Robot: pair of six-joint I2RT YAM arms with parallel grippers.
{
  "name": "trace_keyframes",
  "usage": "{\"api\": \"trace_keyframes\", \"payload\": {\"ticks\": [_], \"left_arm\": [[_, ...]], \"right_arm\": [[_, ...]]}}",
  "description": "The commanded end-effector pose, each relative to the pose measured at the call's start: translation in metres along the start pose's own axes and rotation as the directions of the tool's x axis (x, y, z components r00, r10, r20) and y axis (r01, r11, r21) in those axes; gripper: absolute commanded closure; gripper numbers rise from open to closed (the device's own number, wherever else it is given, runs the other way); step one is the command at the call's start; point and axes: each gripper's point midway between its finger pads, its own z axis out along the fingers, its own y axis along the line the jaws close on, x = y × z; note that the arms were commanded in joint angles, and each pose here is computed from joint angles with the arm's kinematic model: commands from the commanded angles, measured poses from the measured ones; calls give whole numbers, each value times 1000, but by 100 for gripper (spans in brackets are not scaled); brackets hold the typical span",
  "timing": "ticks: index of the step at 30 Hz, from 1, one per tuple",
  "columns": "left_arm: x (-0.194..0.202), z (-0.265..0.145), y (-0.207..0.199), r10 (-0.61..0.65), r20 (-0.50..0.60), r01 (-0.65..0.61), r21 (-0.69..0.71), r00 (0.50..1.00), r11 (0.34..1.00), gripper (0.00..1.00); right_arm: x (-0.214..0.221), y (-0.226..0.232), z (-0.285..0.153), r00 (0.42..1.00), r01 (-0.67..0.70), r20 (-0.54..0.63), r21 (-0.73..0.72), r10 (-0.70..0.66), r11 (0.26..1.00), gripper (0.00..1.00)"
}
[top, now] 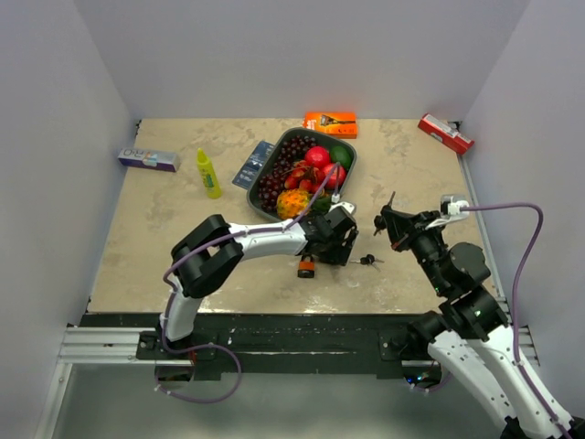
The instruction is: Unlock with the key
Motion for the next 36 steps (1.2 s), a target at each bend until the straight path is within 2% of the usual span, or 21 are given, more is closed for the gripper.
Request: {"api": "trace_keyframes", "payload": {"ticks": [1,8,12,13,14,16,17,19,20,23,32,36], "left_arm": [[21,8,14,52,-74,-59,-100,996,993,21],[41,11,19,85,-121,-103,-149,989,984,27],[55,13,24,97,-155,-124,-178,983,976,38],[59,13,24,98,-163,-128,-183,982,975,43],[61,13,25,97,-165,-127,-184,982,975,51],[65,13,22,100,-167,-129,-175,981,976,59],[66,14,21,103,-169,-132,-172,980,976,68],[65,12,14,114,-158,-141,-165,981,976,78],[62,11,10,119,-149,-143,-162,982,976,87],[50,5,0,144,-116,-162,-167,983,972,100],[-18,-41,-41,156,68,-149,-94,985,984,100],[-41,-65,-48,181,112,-172,-85,977,981,100]], "right_arm": [[-17,4,-3,999,-8,54,-5,8,1000,100],[-20,4,-7,998,-12,61,-5,12,1000,100],[-21,4,-8,998,-17,64,-9,18,1000,100],[-21,5,-8,998,-19,64,-10,19,1000,100],[-20,4,-8,998,-21,62,-8,22,1000,100],[-19,4,-8,998,-24,57,-7,24,1000,100],[-18,3,-8,998,-22,55,-5,22,1000,100],[-17,3,-8,998,-26,50,-3,26,1000,100],[-16,2,-9,999,-24,47,1,24,1000,100],[-17,1,-12,999,-23,45,10,23,1000,100],[-31,0,-25,998,-16,58,30,14,999,100],[-34,-1,-25,998,-17,64,39,14,999,100]]}}
